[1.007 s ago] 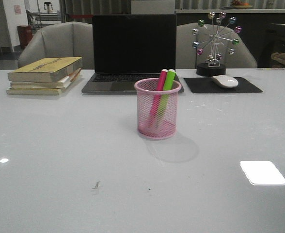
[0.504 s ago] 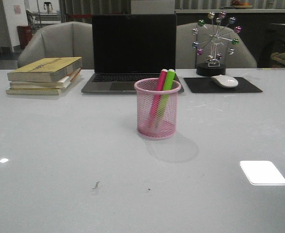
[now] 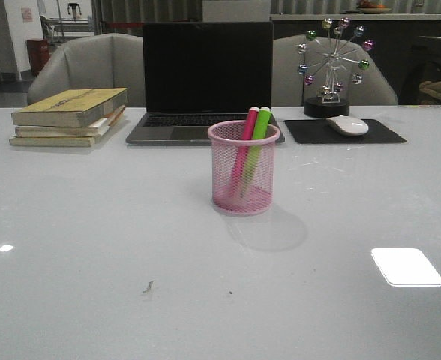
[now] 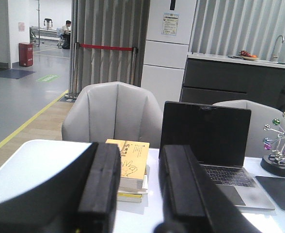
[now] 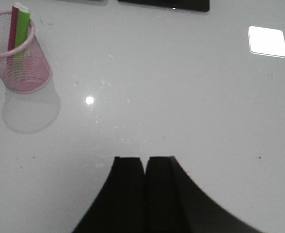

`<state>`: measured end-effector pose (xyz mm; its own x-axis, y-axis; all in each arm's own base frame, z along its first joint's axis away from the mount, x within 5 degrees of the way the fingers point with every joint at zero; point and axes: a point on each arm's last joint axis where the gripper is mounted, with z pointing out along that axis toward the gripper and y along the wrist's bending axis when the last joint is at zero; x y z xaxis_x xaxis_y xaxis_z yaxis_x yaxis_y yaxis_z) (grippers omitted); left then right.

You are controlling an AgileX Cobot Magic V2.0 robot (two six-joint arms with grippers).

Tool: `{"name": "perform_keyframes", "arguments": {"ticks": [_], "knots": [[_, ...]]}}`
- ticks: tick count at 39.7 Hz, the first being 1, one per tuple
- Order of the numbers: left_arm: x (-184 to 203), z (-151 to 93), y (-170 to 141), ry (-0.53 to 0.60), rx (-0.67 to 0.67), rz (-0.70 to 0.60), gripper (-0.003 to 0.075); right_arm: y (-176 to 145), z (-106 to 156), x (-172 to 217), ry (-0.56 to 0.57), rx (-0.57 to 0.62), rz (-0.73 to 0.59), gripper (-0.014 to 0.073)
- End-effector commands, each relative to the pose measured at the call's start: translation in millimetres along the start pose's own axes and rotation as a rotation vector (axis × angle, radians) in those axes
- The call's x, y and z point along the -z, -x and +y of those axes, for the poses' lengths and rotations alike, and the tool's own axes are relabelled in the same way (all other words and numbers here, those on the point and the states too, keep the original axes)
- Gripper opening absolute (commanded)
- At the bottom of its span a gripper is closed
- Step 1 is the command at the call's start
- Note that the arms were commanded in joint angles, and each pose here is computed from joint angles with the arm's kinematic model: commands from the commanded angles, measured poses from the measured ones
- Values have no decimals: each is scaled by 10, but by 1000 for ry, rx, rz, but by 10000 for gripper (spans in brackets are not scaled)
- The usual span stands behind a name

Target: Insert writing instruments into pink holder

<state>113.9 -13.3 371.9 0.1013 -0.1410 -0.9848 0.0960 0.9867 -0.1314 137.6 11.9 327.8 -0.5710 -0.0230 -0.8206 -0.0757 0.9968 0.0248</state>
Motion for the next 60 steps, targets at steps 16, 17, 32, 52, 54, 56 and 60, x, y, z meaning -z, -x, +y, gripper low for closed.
{"name": "perform_keyframes", "arguments": {"ticks": [16,17,32,52,54,56,60], "knots": [[7,-30,95,-26,6,-29,290,162,0,71,2,-4,-123,27],[7,-30,95,-26,6,-29,290,163,0,71,2,-4,-124,27],[7,-30,95,-26,6,-29,290,155,21,252,22,-17,-199,27],[7,-30,95,-26,6,-29,290,-391,-5,864,5,8,-688,29],[7,-30,95,-26,6,-29,290,-502,-8,852,5,8,-718,29],[7,-30,95,-26,6,-29,290,-580,-10,854,4,8,-742,29],[7,-30,95,-26,6,-29,290,-756,-14,847,5,8,-788,29]]}}
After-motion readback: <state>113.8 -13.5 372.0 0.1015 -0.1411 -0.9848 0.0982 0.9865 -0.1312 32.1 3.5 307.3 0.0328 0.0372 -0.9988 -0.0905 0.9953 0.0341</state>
